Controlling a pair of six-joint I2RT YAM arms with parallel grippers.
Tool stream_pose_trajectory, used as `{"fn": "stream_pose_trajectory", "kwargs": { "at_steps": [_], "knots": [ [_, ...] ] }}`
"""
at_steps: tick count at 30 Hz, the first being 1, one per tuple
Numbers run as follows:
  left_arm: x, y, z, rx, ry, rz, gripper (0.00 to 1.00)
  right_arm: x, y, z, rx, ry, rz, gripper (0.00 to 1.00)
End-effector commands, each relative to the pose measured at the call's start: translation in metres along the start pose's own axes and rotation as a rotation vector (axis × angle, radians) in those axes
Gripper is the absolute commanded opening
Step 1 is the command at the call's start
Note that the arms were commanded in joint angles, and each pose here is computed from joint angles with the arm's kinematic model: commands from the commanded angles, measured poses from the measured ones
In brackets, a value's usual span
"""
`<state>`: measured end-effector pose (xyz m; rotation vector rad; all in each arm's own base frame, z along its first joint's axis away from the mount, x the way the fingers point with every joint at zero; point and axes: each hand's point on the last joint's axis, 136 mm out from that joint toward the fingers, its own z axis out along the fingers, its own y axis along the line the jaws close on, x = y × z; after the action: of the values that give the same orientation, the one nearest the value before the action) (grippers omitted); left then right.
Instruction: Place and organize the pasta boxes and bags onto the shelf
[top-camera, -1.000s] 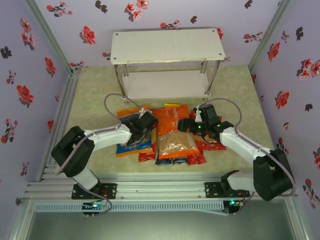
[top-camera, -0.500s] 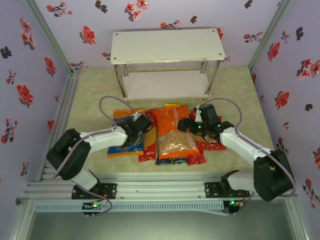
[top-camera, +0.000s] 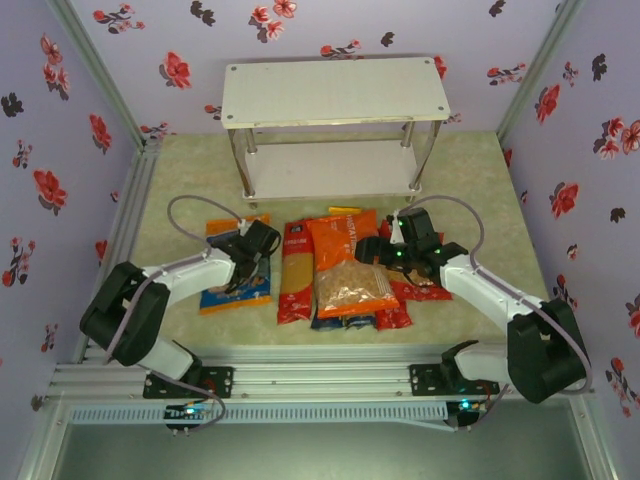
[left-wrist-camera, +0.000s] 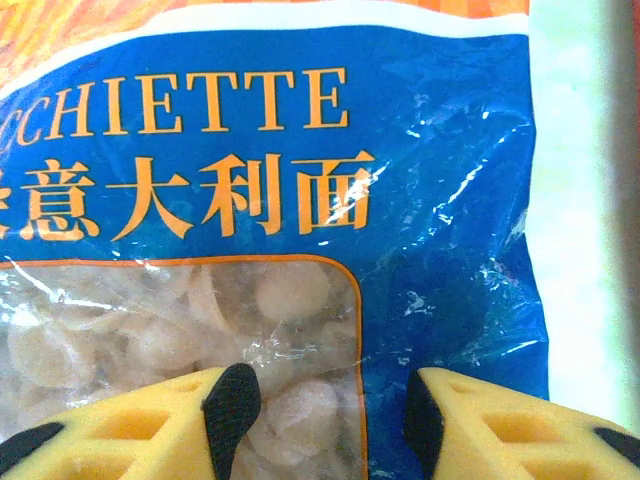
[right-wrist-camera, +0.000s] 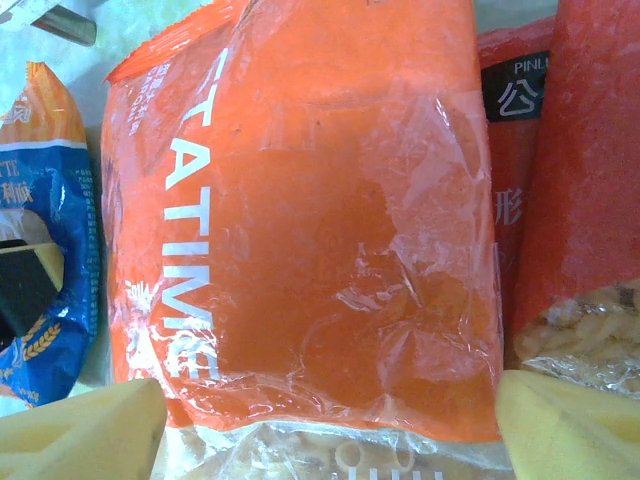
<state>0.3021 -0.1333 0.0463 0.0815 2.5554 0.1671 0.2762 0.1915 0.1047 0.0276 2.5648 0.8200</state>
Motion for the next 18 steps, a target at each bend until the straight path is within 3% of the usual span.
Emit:
{"fn": "stream_pose_trajectory", "kwargs": {
  "at_steps": [1,4,8,14,18],
  "knots": [
    [0.015,0.001,0.003,0.033,0.053,-0.027,0.52,-0.003,0.007,-0.006,-0.021,-0.021,-0.011,0.86],
    [0.003,-0.017,-0.019,0.131,-0.004,-0.007,0.65,-0.004,0.008,-0.007,-0.019,-0.027,-0.014,0.87],
    [-0.009,-0.048,-0.059,0.318,-0.048,0.008,0.70,-0.007,0.009,-0.007,-0.016,-0.029,-0.019,0.88],
    [0.015,-0.078,-0.088,0.488,0.030,0.019,0.74,-0.009,0.012,-0.005,-0.028,-0.021,-0.018,0.90],
    [0.036,-0.090,-0.090,0.495,0.086,0.040,0.75,-0.009,0.014,-0.007,-0.033,-0.026,-0.014,0.91]
  ]
}}
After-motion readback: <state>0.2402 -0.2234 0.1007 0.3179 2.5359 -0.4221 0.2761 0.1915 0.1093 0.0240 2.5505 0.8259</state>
